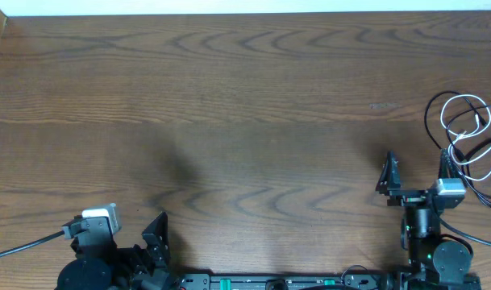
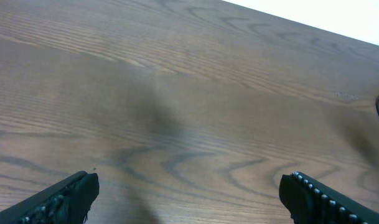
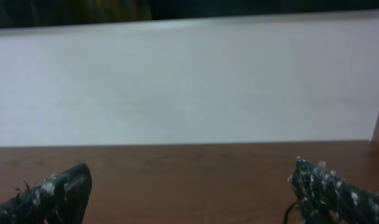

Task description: Untangle cables

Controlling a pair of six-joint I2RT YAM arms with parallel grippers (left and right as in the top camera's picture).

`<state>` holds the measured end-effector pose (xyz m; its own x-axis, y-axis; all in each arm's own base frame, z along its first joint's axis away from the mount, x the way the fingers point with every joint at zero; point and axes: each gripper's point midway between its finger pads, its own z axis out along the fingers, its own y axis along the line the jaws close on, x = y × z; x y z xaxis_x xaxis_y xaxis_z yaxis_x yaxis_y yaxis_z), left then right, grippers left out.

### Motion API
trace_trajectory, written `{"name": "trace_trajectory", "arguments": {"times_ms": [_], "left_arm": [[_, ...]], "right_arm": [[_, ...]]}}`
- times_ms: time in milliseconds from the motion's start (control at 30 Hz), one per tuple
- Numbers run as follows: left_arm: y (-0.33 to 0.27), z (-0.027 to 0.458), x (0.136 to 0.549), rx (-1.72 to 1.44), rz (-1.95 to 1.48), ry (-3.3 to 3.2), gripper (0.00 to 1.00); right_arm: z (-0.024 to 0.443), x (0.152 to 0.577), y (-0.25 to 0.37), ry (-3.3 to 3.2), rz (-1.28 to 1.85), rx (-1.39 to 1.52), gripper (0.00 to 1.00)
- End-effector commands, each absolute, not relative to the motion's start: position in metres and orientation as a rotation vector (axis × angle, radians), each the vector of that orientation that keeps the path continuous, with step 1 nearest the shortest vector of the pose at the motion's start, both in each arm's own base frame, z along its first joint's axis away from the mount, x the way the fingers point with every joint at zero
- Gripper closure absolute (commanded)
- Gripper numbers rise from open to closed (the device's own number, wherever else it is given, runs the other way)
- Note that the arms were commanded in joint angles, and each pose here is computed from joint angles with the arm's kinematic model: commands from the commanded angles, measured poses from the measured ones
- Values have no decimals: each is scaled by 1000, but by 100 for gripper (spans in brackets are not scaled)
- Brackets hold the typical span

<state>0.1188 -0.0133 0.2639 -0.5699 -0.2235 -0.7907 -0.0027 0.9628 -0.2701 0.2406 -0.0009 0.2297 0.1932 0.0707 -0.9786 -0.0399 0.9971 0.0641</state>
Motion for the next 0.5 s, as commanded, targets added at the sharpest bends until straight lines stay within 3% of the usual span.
{"name": "trace_trajectory", "arguments": {"times_ms": [0,300,467], "left_arm": [[-11,263,120,-162,-278,2159,2],[-11,263,120,-162,-278,2159,2],[-11,263,120,-162,-278,2159,2]], "right_arm": [[223,242,1,1376,74,9,1],[219,243,-7,1388,37,57,1],[170,247,-3,1589,45,64,1]]}}
